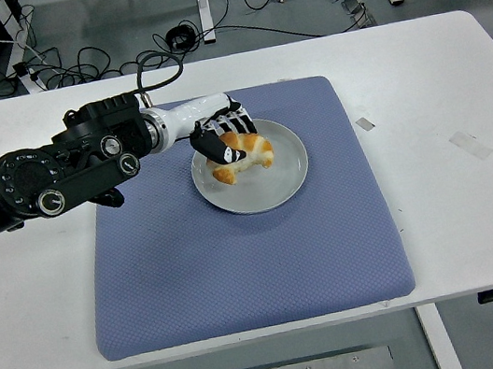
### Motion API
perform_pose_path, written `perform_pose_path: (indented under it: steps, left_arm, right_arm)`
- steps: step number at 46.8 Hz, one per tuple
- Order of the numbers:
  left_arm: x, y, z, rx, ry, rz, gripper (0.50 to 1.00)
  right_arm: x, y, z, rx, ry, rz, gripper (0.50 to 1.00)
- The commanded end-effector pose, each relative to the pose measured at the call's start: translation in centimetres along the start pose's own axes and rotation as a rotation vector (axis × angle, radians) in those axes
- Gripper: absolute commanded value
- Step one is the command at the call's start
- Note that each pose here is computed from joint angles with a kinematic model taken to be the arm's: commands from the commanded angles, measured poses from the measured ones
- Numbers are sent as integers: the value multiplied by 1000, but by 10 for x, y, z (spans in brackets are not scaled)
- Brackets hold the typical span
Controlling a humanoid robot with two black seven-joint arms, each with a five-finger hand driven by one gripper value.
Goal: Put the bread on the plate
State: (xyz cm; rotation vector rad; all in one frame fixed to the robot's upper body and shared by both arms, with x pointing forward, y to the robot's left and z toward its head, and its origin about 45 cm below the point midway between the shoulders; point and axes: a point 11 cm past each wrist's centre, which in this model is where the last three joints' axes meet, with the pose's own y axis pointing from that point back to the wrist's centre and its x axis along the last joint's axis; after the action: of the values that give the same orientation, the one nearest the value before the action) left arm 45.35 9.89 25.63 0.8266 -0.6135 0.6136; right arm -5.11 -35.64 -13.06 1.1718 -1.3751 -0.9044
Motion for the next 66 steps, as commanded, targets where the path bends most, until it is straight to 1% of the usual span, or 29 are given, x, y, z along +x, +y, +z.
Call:
perform_pose_path:
  steps: [1, 6, 21, 42, 47, 51, 56, 59, 66]
  left_arm:
    - [0, -2, 0, 2, -1, 1, 500]
    - [-1, -3, -4, 15, -10, 3, 500]
    - [-11, -9, 0, 9, -1, -9, 500]
    - [-13, -10, -3, 13, 9, -4, 502]
    - [-13, -10, -1, 5, 17, -4, 567]
    - [-15, -11, 2, -2, 16, -8, 651]
    - [-16, -11, 1, -1, 17, -11, 707]
    - [-16, -11, 1, -1, 16, -11, 716]
    - [-17, -11, 0, 2, 17, -13, 716]
  right_arm:
    - [0, 0, 0, 0, -1, 0, 1000]
    - [0, 0, 0, 0, 0, 0, 1000]
    - [0, 0, -1, 1, -1, 0, 1000]
    - [0, 0, 0, 0, -1, 0, 1000]
    - [0, 0, 0, 0, -1, 0, 1000]
    - [0, 0, 0, 0, -1, 0, 1000]
    - [0, 0, 0, 0, 0, 0, 1000]
    - [0, 0, 0, 0, 0, 0, 1000]
    - [0, 0, 0, 0, -1, 0, 1000]
